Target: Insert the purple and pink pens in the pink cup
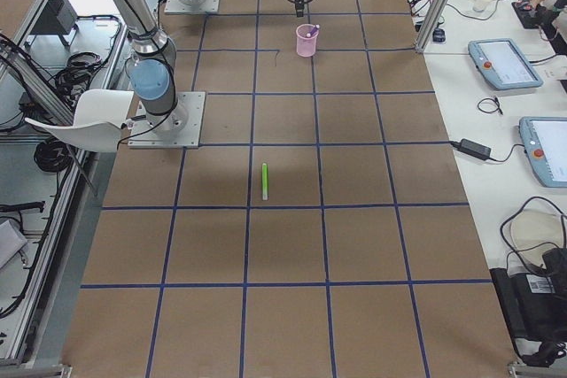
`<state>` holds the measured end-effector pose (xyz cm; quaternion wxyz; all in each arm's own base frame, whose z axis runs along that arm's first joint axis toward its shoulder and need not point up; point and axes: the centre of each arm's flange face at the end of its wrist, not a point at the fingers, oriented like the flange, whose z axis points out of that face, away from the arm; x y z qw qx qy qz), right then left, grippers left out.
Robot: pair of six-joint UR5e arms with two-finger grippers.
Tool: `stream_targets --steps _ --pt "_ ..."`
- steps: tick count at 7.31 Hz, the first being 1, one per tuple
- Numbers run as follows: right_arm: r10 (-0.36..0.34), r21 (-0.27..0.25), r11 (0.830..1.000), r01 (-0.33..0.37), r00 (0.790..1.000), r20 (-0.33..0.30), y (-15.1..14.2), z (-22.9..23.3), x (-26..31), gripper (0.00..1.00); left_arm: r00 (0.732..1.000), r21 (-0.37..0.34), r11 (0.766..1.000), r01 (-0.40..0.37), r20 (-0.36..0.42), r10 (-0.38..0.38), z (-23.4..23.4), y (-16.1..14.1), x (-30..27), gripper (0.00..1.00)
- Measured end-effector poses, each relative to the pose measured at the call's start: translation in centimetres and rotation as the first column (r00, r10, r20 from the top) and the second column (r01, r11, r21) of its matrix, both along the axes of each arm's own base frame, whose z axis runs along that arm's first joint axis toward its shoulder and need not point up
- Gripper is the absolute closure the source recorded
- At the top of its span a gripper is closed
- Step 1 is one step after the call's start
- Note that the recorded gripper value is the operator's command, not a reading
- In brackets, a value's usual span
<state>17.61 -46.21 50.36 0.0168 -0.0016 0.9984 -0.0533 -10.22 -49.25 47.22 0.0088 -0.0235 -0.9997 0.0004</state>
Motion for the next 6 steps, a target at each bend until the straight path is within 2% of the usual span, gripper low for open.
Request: stream_targets --steps 2,6 --pt "-0.001 -0.003 1.000 0.001 1.000 0.000 0.04 0.09 0.06 0.00 1.000 0.007 1.000 0.004 0.001 -0.004 0.77 1.10 -0.15 0.00" --pt "-0.002 0.005 1.000 0.002 1.000 0.000 -0.20 -0.28 0.07 0.00 1.000 0.017 1.000 0.001 0.001 -0.001 0.38 1.31 -0.02 0.00"
